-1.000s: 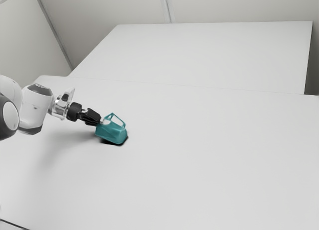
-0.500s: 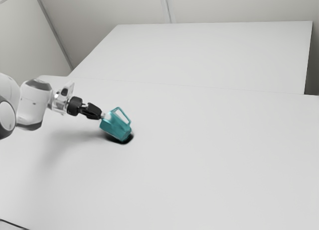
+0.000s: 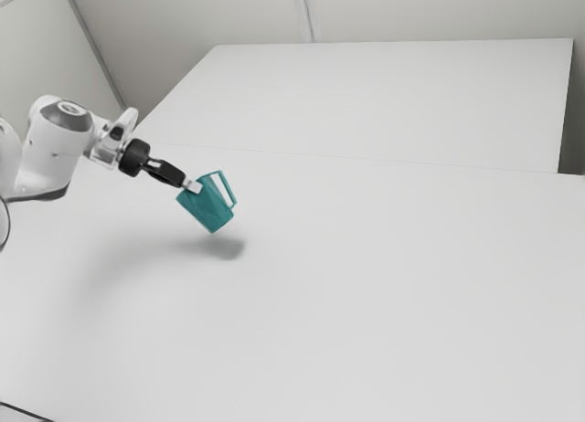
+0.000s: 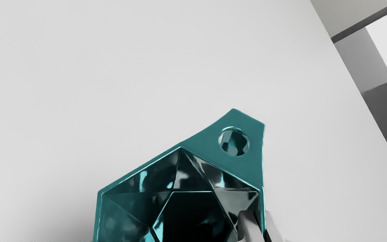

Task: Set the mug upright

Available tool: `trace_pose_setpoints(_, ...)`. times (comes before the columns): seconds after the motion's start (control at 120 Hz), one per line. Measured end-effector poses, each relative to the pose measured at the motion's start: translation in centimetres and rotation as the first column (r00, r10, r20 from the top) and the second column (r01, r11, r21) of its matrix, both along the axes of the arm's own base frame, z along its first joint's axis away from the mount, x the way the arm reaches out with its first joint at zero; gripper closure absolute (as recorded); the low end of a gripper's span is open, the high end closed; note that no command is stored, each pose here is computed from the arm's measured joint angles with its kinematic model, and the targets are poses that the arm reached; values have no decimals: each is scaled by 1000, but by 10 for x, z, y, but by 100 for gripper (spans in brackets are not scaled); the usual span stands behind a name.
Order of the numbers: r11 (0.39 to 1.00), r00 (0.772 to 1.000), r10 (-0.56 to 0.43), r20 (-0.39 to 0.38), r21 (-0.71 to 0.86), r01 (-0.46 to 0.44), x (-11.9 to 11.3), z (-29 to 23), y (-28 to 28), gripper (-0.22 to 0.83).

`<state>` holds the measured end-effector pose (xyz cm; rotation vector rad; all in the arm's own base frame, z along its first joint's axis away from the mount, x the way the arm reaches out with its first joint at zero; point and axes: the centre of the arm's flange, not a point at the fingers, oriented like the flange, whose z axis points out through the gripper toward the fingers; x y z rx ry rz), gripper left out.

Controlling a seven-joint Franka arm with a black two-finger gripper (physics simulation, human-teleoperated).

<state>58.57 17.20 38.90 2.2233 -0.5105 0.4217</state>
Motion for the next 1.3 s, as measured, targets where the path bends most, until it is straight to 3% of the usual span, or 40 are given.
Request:
trace_pose_setpoints(0.167, 970, 994, -105, 20, 221, 98, 14, 10, -23, 79)
trace_pose_setpoints(0.383, 839, 964, -262, 38, 503, 208, 37, 14, -69, 79)
trace_pose_setpoints(0.6, 718, 924, -377, 65, 650, 247, 53, 16, -117, 79)
trace_pose_setpoints(0.767, 660, 906, -413, 98, 717, 223, 59, 10, -133, 79)
trace_pose_setpoints(0.967, 648, 905, -390, 170, 749, 138, 62, 7, -125, 79)
trace_pose_setpoints(1.3, 722, 922, -300, 246, 690, 50, 69, -12, -121, 79)
